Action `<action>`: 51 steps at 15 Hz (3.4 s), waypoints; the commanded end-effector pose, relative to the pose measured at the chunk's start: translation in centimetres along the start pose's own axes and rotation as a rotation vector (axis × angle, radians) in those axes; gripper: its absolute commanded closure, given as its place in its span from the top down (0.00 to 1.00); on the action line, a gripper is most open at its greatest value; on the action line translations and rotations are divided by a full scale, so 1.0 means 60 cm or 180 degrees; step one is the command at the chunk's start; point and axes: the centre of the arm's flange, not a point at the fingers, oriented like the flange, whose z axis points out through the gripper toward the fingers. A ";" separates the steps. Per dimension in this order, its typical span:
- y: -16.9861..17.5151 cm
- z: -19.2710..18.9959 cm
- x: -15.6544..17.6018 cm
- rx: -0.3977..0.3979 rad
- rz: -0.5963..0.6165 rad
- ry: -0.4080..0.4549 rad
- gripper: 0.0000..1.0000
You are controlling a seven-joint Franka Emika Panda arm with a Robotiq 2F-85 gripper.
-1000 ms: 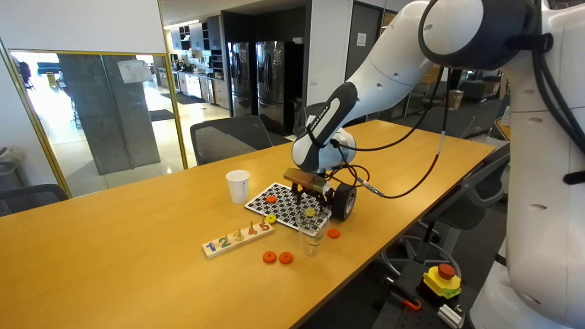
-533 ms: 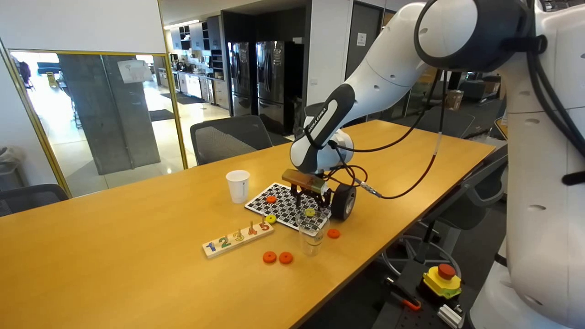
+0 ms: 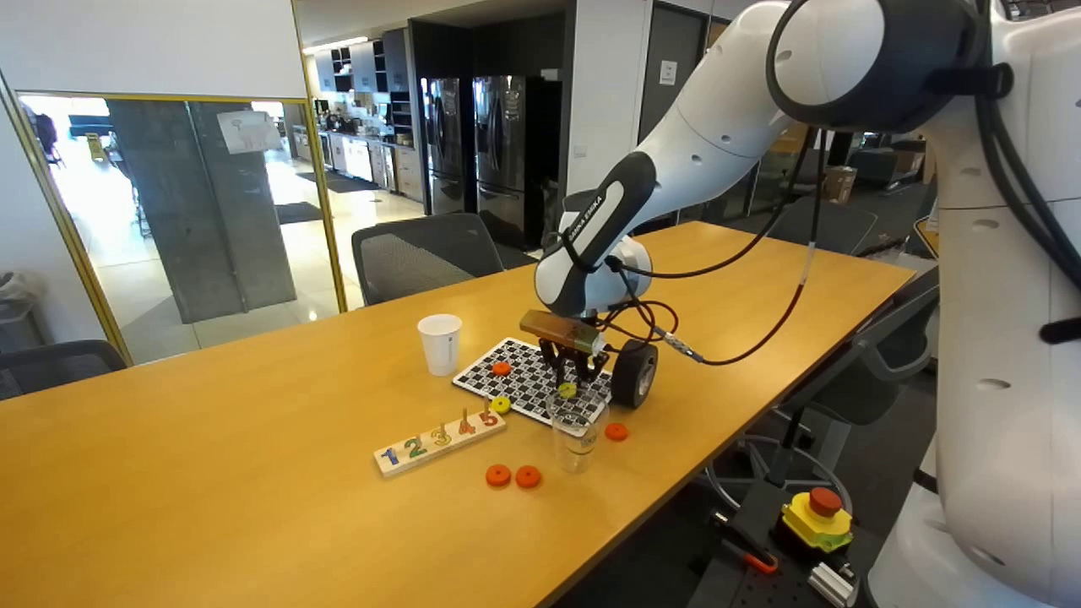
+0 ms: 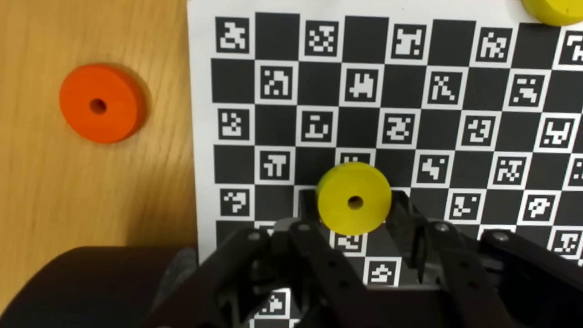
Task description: Put the yellow coins in the transparent cup and the orange coins in the white cup
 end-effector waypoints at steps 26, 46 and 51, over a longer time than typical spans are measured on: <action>0.126 -0.207 -0.217 0.0214 -0.1853 -0.0261 0.17; 0.177 -0.238 -0.180 0.0306 -0.1427 -0.0162 1.00; 0.205 -0.220 -0.145 0.0231 -0.0625 0.0024 1.00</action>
